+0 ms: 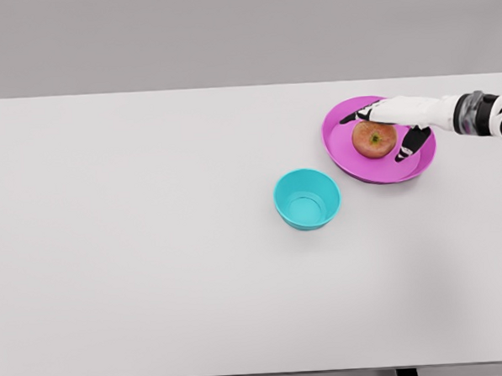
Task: Put the apple from the pink plate into the blue bowl with your right arm
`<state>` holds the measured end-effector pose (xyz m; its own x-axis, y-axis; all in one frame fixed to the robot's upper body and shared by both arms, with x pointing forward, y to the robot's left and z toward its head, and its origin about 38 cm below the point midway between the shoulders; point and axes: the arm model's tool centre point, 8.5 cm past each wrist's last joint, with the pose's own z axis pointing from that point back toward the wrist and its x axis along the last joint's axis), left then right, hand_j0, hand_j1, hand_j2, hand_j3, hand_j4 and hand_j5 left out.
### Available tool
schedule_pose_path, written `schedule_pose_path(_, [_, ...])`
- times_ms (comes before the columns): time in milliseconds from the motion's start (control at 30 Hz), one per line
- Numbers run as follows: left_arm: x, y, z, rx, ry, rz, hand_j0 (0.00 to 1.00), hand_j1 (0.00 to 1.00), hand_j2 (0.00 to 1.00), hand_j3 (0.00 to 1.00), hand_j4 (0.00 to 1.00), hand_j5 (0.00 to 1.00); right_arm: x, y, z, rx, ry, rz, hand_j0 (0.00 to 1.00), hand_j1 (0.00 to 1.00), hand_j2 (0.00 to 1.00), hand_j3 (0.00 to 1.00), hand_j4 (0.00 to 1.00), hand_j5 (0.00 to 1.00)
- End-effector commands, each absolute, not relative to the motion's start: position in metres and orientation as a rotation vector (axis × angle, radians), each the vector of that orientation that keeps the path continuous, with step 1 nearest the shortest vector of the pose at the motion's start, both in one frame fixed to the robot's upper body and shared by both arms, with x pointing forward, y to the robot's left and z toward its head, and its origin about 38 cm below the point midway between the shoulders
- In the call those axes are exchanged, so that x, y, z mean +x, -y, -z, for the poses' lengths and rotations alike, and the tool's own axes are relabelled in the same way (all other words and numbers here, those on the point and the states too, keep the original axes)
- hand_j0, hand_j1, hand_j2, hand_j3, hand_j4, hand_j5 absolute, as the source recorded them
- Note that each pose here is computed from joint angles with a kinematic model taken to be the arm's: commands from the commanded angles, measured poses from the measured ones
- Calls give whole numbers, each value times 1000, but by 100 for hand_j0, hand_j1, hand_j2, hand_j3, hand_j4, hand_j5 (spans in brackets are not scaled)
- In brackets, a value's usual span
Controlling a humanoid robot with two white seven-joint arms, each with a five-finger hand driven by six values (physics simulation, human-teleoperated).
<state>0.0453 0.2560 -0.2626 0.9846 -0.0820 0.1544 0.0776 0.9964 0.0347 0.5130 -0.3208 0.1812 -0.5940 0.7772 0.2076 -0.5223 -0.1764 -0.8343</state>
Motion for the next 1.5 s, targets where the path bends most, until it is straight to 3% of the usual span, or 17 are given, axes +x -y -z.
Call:
schedule_pose_path(0, [45, -256, 263, 28, 156, 80, 100, 100, 100, 100, 100, 100, 514, 318, -179, -326, 1192, -1875, 100, 100, 100, 100, 100, 100])
schedule_pose_path(600, [45, -256, 263, 28, 156, 80, 100, 100, 100, 100, 100, 100, 517, 323, -170, -318, 1150, -1858, 98, 98, 98, 98, 98, 98])
schedule_pose_path(667, [44, -256, 263, 28, 155, 80, 100, 100, 100, 100, 100, 100, 517, 324, -168, -319, 1145, -1862, 63, 63, 63, 63, 63, 63])
schedule_pose_path(700, [45, -256, 263, 28, 156, 80, 100, 100, 100, 100, 100, 100, 517, 323, -168, -320, 1142, -1866, 54, 54, 54, 54, 54, 54])
schedule_pose_path(833, [45, -256, 263, 28, 156, 80, 100, 100, 100, 100, 100, 100, 517, 323, -168, -321, 1141, -1867, 46, 46, 46, 46, 46, 46])
schedule_pose_path(1467, [45, -256, 263, 28, 156, 80, 100, 100, 100, 100, 100, 100, 516, 302, -228, -405, 1275, -1982, 46, 46, 46, 46, 46, 46])
